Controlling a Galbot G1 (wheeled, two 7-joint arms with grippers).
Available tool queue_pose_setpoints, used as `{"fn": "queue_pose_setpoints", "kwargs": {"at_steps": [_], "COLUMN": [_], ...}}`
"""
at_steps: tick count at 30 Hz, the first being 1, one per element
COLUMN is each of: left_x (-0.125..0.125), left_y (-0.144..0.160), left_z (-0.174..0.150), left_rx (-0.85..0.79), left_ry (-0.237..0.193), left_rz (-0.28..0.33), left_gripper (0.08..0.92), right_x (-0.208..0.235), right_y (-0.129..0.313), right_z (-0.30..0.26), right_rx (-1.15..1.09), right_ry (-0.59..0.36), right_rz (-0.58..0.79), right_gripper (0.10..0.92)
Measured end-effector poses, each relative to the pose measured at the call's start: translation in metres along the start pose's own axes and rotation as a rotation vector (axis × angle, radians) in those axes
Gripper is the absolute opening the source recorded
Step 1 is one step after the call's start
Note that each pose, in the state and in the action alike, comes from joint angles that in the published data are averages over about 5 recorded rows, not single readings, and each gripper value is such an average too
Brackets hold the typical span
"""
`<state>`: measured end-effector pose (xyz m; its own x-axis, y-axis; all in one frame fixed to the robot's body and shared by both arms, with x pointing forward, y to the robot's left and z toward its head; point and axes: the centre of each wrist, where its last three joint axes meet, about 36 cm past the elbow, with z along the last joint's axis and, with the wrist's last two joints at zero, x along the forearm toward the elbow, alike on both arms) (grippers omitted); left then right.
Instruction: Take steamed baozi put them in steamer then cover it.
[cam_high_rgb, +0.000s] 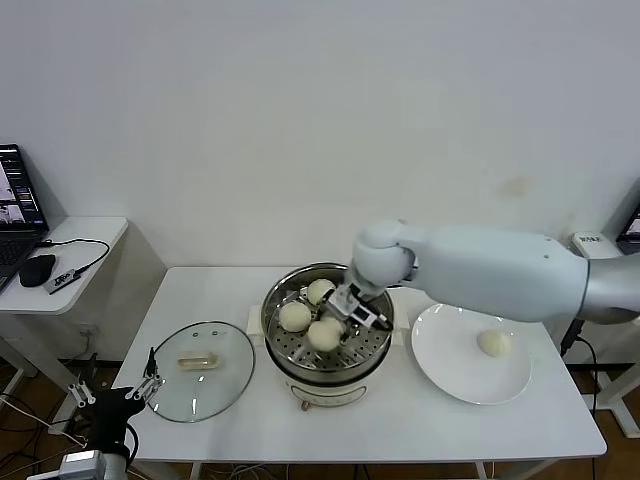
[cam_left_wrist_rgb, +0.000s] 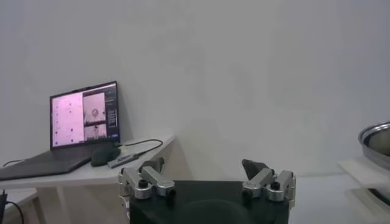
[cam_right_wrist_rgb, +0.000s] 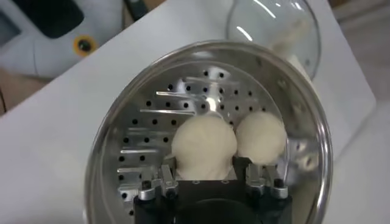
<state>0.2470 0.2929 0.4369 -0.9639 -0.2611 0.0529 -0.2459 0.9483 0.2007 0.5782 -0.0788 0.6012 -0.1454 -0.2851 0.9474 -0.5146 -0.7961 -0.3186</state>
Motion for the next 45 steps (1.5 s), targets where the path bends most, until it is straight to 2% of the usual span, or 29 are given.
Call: {"fn": "queue_pose_setpoints", "kwargs": {"at_steps": [18,21,25,29,37,45], "left_x": [-0.001,-0.001,-0.001,-0.002,-0.003,-0.006], "left_y": [0.000,0.000,0.000,0.000,0.001,0.003], "left_z": [0.000,0.000,0.000,-0.001,-0.001,-0.004], "left_rx": [0.003,0.004,0.005,0.004,-0.002,-0.010], "left_ry": [-0.003,-0.003,-0.004,-0.005,-0.008,-0.020], "left_rz": [-0.004,-0.004,-0.004,-0.003,0.002,0.013], "left_gripper": [0.823,0.823,0.823,0.823,0.823,0.823], "right_x": [-0.024,-0.023,-0.019,-0.010,0.022,0.069], "right_y": [-0.009,-0.010,-0.010,-0.009,0.001,0.031], "right_z": [-0.014,-0.014,-0.014,-0.012,0.003,0.040], "right_rx": [0.201,0.210,0.213,0.209,0.138,-0.107], "right_ry": [-0.018,-0.021,-0.025,-0.026,-0.006,0.047], "right_rz": [-0.024,-0.019,-0.006,0.007,0.032,0.073], "right_gripper": [0.593,0.640,0.752,0.815,0.823,0.823]}}
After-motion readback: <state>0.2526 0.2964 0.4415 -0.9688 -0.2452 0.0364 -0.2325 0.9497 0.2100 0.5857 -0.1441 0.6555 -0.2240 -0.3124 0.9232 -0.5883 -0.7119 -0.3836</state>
